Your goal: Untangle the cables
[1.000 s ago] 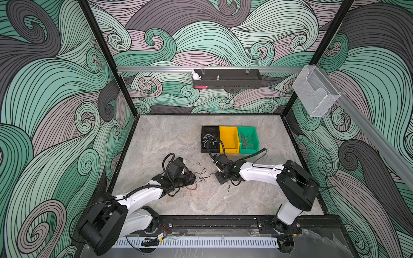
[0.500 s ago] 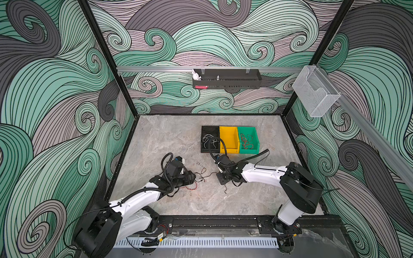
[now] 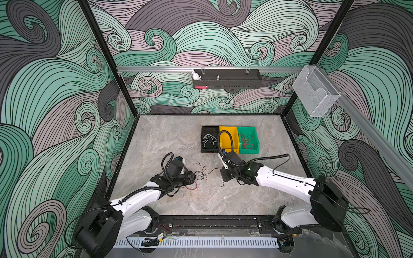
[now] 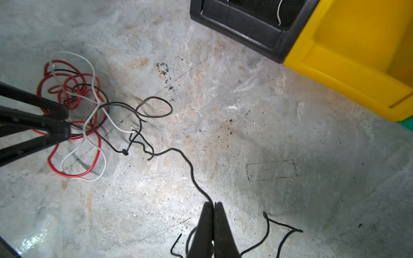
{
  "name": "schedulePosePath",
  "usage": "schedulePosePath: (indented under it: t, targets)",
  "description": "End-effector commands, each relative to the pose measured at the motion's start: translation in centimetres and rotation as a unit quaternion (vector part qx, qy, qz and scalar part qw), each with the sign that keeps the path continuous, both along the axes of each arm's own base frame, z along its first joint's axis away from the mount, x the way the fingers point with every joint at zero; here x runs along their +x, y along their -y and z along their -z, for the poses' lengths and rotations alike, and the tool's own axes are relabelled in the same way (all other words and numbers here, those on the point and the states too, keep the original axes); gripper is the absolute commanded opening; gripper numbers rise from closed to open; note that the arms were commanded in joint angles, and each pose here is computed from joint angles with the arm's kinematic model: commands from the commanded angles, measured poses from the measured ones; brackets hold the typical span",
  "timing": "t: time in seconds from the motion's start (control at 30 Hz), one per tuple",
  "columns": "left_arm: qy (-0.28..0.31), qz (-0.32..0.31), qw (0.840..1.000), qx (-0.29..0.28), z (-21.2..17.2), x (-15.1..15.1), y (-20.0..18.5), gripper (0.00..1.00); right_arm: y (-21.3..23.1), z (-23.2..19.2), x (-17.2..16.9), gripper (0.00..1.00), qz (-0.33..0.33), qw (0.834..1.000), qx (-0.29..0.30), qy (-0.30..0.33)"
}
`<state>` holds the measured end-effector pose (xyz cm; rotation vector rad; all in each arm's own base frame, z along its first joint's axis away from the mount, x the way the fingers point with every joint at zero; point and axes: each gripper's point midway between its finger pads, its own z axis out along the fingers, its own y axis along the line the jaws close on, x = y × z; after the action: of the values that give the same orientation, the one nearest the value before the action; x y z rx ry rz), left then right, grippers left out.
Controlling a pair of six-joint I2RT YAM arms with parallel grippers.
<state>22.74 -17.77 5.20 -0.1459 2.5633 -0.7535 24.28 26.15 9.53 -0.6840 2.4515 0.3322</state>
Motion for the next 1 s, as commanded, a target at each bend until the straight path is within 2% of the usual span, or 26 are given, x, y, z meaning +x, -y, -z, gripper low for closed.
schedulePosePath:
  t: [0.0, 0.37, 0.6, 0.7, 0.9, 0.97]
  targets:
    - [0.016, 0.011, 1.0, -0.011, -1.4, 1.0, 1.0, 0.56, 0.2, -0.7, -0.8, 0.0, -0.005, 1.0, 0.009, -0.005]
    - [0.014, 0.019, 0.999, -0.024, -1.7, 1.6, 2.0, 0.55, -1.5, -3.2, -3.3, 0.0, -0.054, 0.995, 0.086, -0.025]
    - [0.008, 0.021, 1.0, -0.011, -1.0, 2.0, 2.1, 0.52, -1.5, -4.5, -4.3, 0.0, -0.069, 0.992, 0.104, -0.012]
    - [0.005, 0.017, 1.0, -0.011, -0.6, 2.1, 2.0, 0.46, -0.9, -5.6, -4.3, 0.0, -0.061, 0.992, 0.111, 0.005]
    - [-0.002, 0.021, 1.0, -0.004, 0.0, 1.9, 1.9, 0.22, 0.3, -7.1, -4.3, 0.0, -0.049, 0.992, 0.115, 0.03]
    - [-0.003, 0.016, 1.0, 0.001, 0.1, 1.9, 1.6, 0.19, 1.4, -6.8, -4.2, 0.0, -0.034, 0.994, 0.098, 0.035]
